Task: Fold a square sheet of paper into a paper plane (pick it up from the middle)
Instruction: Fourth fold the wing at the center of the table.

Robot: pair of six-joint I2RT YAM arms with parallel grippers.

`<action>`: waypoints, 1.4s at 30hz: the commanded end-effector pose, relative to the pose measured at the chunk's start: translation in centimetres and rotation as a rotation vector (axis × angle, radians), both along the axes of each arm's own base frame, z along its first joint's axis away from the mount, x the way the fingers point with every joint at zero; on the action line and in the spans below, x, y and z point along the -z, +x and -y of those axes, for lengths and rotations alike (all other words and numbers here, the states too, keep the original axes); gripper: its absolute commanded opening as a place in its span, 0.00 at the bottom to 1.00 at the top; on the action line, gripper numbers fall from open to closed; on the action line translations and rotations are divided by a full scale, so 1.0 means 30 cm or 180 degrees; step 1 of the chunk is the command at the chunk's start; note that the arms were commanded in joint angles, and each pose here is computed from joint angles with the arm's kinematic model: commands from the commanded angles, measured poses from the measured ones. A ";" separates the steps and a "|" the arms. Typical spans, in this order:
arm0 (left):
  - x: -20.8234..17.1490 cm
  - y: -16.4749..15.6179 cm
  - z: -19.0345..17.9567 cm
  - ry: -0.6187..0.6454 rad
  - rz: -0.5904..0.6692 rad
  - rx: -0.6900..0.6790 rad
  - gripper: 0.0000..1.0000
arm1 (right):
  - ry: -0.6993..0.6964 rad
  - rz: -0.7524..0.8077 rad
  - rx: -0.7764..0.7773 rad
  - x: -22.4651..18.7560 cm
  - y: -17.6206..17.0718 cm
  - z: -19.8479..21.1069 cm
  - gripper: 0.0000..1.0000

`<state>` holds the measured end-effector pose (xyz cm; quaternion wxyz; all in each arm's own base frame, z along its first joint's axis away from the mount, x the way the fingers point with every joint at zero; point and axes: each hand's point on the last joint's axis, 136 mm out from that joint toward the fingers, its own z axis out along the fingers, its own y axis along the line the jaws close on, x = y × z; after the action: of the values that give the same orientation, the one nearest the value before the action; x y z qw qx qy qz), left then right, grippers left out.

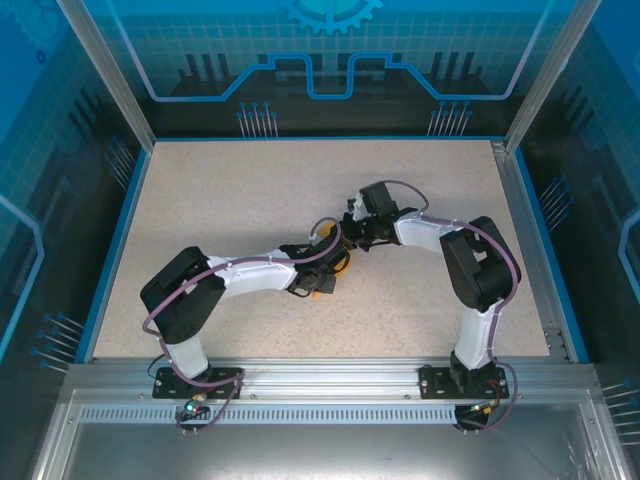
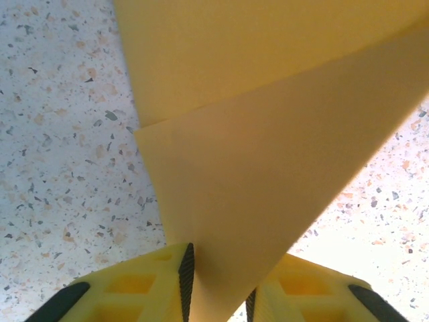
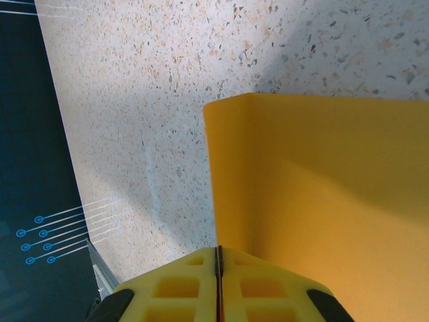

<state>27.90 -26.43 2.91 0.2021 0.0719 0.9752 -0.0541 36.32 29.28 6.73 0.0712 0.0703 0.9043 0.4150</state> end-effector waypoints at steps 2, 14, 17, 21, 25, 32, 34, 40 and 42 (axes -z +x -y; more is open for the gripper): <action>-0.004 0.003 -0.001 0.0101 0.0049 0.0065 0.26 | 0.0000 -0.0045 -0.0034 0.002 0.007 0.008 0.08; -0.005 0.004 0.024 0.0003 0.0047 0.0144 0.16 | -0.0114 -0.0033 -0.0024 0.008 -0.004 0.037 0.15; -0.013 0.012 0.036 -0.0042 0.0078 0.0191 0.12 | -0.0194 0.0026 0.0018 -0.007 -0.002 0.075 0.20; -0.012 0.016 0.054 -0.0179 0.0054 0.0280 0.10 | -0.0284 0.0124 0.0161 -0.037 -0.014 0.168 0.36; -0.003 0.015 0.053 -0.0405 -0.0033 0.0303 0.09 | -0.0357 0.0235 0.0291 -0.071 -0.045 0.258 0.47; 0.000 0.012 0.061 -0.0834 -0.0213 0.0361 0.10 | -0.0374 0.0325 0.0308 -0.095 -0.118 0.292 0.51; 0.003 0.014 0.056 -0.0907 -0.0254 0.0330 0.10 | -0.0342 0.0344 0.0281 -0.102 -0.127 0.277 0.51; 0.008 0.008 0.063 -0.1185 -0.0421 0.0363 0.12 | -0.0326 0.0230 0.0092 -0.044 -0.189 0.206 0.49; 0.012 0.004 0.070 -0.1280 -0.0492 0.0401 0.12 | -0.0289 0.0220 0.0064 -0.036 -0.193 0.178 0.45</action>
<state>28.66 -27.56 1.88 0.1481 0.0717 0.9618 -0.2187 30.79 22.81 8.31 0.1166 0.0665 0.9204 0.3672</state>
